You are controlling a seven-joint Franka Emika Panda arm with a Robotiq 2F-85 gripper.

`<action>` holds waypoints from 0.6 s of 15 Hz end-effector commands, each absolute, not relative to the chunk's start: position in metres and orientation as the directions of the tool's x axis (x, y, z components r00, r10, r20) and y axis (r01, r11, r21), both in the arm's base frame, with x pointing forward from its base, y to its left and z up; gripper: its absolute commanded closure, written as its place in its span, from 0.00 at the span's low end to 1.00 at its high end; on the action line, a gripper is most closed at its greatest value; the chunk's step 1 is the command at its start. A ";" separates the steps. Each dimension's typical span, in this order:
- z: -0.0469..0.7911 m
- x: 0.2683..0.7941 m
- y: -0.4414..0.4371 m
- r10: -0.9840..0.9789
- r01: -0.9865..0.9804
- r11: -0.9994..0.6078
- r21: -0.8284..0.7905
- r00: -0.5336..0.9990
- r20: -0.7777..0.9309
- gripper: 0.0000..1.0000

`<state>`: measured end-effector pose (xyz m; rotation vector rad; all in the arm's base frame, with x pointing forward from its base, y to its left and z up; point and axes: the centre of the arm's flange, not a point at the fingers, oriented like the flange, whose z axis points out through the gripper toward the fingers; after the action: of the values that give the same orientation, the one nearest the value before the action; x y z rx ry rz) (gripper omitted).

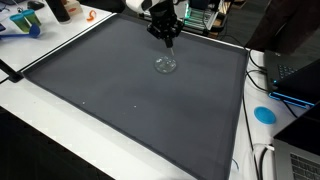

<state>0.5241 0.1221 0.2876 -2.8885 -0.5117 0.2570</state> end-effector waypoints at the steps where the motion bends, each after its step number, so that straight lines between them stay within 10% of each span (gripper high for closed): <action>1: 0.272 0.518 0.121 0.357 0.334 -0.921 -0.203 0.930 -0.092 0.97; 9: 0.260 0.522 0.122 0.352 0.337 -0.925 -0.176 0.933 -0.068 0.97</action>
<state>0.5255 0.1223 0.2684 -2.9156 -0.5146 0.1591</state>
